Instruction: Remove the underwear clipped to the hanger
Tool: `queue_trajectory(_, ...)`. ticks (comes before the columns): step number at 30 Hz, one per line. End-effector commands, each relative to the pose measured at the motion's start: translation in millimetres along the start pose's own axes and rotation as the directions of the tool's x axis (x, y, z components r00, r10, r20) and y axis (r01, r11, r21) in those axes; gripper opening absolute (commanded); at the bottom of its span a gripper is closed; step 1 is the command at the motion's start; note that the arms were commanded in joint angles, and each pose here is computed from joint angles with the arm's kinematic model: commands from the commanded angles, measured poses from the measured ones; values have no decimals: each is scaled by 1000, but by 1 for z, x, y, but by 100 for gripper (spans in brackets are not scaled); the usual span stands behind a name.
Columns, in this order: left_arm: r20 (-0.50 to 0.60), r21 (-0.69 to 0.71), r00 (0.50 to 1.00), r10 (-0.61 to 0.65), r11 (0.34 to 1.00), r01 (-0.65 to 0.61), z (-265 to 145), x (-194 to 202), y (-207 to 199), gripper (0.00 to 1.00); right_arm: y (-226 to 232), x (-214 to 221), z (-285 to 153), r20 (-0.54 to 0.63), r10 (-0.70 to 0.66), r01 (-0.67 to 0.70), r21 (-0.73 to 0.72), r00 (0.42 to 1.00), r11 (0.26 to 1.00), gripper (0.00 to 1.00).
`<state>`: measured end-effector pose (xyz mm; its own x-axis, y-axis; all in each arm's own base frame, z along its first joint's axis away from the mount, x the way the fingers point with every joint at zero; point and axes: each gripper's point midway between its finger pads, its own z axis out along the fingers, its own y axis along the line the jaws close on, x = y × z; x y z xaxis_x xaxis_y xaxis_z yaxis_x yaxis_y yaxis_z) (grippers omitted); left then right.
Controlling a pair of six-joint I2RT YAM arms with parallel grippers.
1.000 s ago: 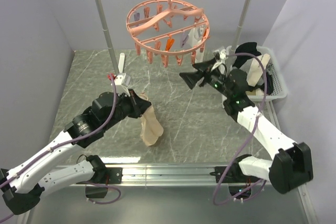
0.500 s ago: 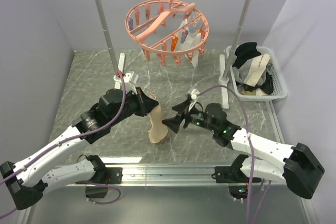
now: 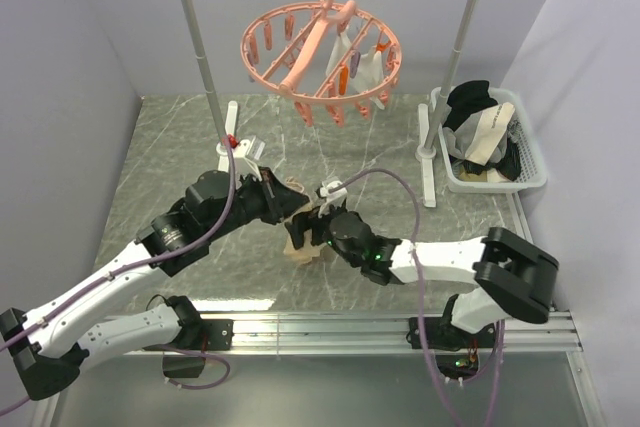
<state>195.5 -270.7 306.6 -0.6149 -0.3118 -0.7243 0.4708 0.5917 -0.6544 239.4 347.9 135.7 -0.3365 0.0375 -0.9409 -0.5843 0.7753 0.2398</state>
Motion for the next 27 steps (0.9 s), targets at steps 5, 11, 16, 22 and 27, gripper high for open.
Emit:
queue_trajectory(5, 66, 73, 997, -31, 997, 26, -20, -17, -21, 1, -26, -24, 20, 175, 95, -128, 188, 980, 974, 69)
queue_trajectory(11, 120, -124, 993, -18, 992, 33, -21, -10, 29, 29, -55, -21, -16, 217, 159, -214, 258, 963, 942, 0)
queue_trajectory(16, 102, -244, 994, -35, 968, 59, -9, 14, 67, 99, -102, -30, -41, 247, 167, -260, 414, 955, 872, 0)
queue_trajectory(22, 57, -258, 996, -71, 963, 84, -1, 44, 86, 99, -206, -40, -94, 379, 274, -460, 596, 884, 658, 0)
queue_trajectory(27, 62, -228, 995, -82, 969, 94, -1, 44, 81, 100, -284, -98, -166, 585, 145, -579, 678, 798, 452, 0)
